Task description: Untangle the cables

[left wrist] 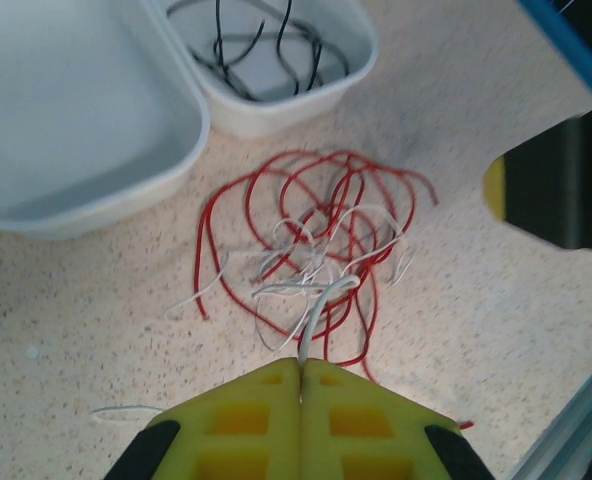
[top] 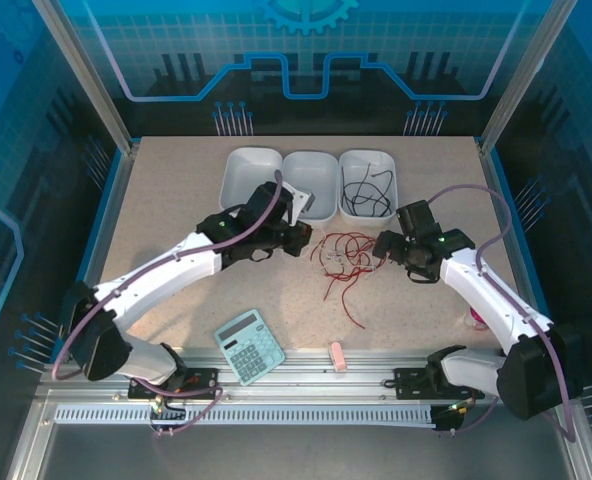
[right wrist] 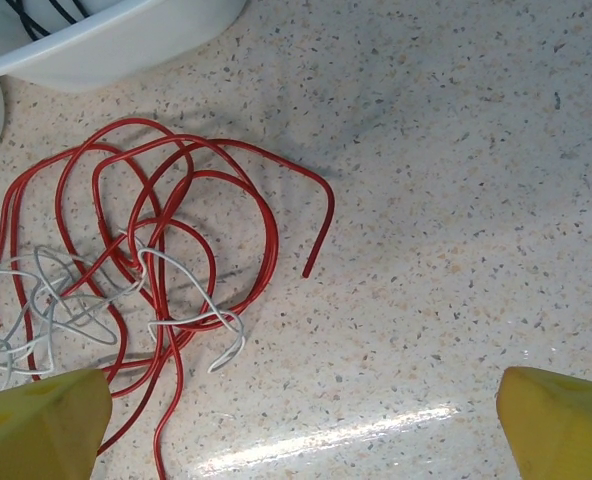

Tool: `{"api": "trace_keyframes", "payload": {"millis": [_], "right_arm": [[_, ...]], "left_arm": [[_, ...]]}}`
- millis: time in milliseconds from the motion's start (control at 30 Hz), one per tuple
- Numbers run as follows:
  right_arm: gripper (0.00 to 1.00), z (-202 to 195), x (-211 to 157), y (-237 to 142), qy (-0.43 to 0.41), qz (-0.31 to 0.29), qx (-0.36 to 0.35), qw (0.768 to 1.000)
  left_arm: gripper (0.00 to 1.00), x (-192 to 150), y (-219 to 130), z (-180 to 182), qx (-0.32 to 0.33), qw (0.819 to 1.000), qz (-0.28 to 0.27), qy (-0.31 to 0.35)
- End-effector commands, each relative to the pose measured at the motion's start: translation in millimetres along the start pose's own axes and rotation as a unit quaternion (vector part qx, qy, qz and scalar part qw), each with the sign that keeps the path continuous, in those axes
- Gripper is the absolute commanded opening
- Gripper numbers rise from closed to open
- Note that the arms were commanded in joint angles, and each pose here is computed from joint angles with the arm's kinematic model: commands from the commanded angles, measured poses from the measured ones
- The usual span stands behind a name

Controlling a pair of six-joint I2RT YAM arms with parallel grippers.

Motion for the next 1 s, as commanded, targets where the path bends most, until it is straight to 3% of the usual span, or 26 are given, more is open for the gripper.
{"api": "trace_keyframes", "payload": {"millis": [0, 967], "right_arm": [[1.00, 4, -2, -3, 0.001, -0.004, 0.018, 1.000], [1.00, 11, -13, 15, -0.017, 0.019, 0.021, 0.999]], "left_arm": [[0.00, 22, -30, -6, -0.007, 0.997, -0.068, 0.023], [0.00, 112, -146, 4, 0.052, 0.962, -0.266, 0.046]]}}
Point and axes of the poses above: each hand's point on the last joint's axis, 136 mm out from that joint toward the fingers, its own y axis out along the fingers, its own z axis along the line the jaws close on, x = y × z, the point moved 7 cm from there along -y, back along the fingers, and after that the axes turned 15 degrees about y, right-handed, at the moved point
